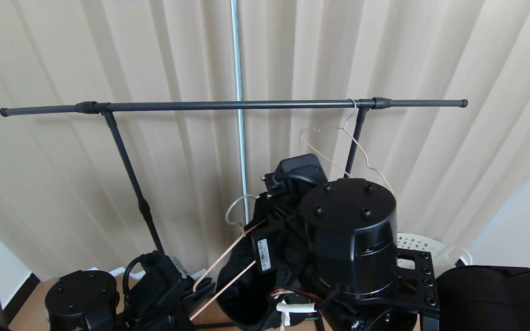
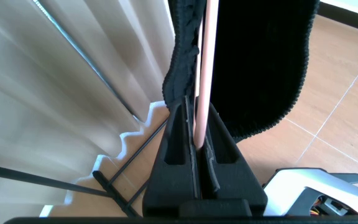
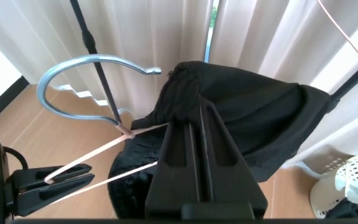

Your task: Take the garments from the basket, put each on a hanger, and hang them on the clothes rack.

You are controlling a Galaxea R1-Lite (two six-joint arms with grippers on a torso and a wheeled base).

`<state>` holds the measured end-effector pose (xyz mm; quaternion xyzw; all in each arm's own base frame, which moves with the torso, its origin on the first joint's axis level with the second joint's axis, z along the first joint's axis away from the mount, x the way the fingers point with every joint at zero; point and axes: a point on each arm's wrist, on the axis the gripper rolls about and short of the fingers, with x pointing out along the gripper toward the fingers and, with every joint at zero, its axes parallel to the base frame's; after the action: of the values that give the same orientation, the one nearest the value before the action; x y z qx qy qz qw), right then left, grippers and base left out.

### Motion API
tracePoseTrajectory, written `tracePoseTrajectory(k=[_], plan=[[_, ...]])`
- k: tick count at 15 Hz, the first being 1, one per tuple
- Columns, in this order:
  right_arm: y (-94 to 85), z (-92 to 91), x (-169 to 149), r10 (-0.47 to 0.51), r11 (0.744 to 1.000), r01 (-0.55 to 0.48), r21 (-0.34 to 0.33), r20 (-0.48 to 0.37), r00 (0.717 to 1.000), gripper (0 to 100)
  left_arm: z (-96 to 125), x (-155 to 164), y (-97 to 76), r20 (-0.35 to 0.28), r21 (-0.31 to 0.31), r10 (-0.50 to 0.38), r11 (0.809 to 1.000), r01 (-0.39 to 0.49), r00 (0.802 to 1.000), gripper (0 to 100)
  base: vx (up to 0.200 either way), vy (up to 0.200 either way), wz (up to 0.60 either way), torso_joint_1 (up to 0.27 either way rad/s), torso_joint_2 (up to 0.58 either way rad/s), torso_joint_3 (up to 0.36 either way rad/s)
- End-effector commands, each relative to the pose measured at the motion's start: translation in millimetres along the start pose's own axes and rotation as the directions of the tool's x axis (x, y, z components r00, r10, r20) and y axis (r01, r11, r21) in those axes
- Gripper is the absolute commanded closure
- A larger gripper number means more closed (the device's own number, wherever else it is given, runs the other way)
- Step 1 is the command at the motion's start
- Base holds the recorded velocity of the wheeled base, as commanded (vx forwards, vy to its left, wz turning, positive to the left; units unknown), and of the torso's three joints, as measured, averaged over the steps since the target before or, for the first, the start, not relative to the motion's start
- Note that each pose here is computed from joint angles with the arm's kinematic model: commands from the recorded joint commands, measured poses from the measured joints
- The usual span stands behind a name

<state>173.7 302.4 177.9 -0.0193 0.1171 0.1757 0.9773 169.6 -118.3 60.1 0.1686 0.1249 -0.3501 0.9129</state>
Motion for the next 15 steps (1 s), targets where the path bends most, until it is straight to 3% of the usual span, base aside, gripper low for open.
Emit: tracePoseTrajectory(k=[1,11,15], plan=[[0.0,0.0,0.5,-0.002,1.0,0.002,0.0,0.0,1.0,0,0.3,-0.4,0.1,0.002,0.0,0.001,1.0,-0.001,1.0,100,0.0,0.0,0.0,0.0,0.0,0.0],[-6.1,0.7,7.5,-0.032,0.999,0.032,0.005,0.0,0.999,0,3.7,-0.1,1.3,0.037,-0.005,0.012,1.0,-0.011,0.999,100,0.0,0.0,0.0,0.0,0.0,0.0],[-6.9,-0.2,6.7,-0.033,0.999,0.033,0.001,-0.003,0.999,0,3.1,0.0,2.2,0.034,-0.045,0.017,0.999,-0.015,0.999,100,0.0,0.0,0.0,0.0,0.0,0.0]])
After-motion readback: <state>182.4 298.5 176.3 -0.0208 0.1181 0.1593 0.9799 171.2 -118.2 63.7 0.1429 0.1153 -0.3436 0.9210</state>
